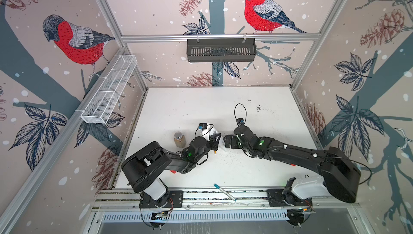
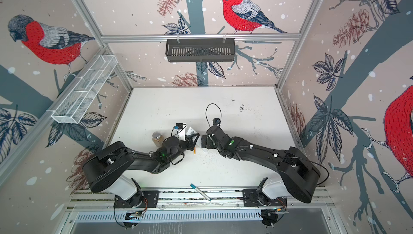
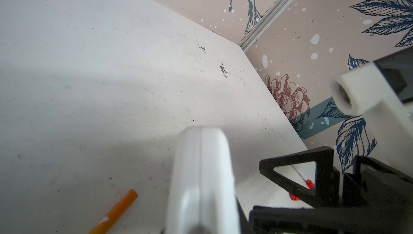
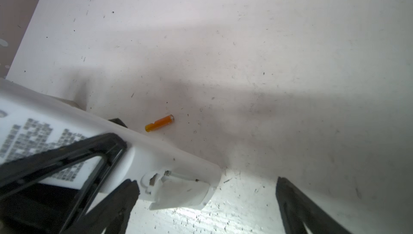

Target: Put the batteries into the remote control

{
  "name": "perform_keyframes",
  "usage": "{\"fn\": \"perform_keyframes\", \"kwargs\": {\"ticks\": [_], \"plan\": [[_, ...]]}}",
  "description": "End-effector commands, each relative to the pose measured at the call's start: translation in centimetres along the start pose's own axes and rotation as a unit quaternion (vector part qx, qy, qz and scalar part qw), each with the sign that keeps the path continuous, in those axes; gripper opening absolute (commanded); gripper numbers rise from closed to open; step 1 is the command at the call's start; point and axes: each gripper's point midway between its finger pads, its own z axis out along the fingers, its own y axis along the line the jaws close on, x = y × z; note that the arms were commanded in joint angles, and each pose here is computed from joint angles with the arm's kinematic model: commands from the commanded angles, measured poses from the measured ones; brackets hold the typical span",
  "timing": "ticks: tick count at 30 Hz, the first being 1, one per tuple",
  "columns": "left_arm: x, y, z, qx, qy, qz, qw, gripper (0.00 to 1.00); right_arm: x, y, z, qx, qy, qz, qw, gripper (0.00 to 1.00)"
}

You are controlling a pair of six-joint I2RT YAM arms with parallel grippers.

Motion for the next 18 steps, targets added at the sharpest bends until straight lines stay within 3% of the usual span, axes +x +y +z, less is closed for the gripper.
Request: {"fn": "perform_keyframes", "kwargs": {"ticks": [1,6,11,18], "plan": [[3.1,2.1,-0.2,-0.038,0.061,0.028,0.997,0.0,-1.0,1.2,-0.6,-0.024,-0.018,-0.019,0.999,1.0],[3.1,2.0,-0.2,-0.032,0.063,0.028,0.997,0.0,-0.6,1.8,-1.5,-0.066,-0.033,-0.07,0.995,0.99],[3.3,1.0,-0.1,-0.006,0.067,0.032,0.997,0.0,0.3,2.3,-3.4,-0.149,-0.068,-0.157,0.974,0.96],[3.5,-0.2,-0.1,0.029,0.076,0.038,0.996,0.0,1.2,1.5,-4.5,-0.189,-0.086,-0.225,0.952,0.88]]}}
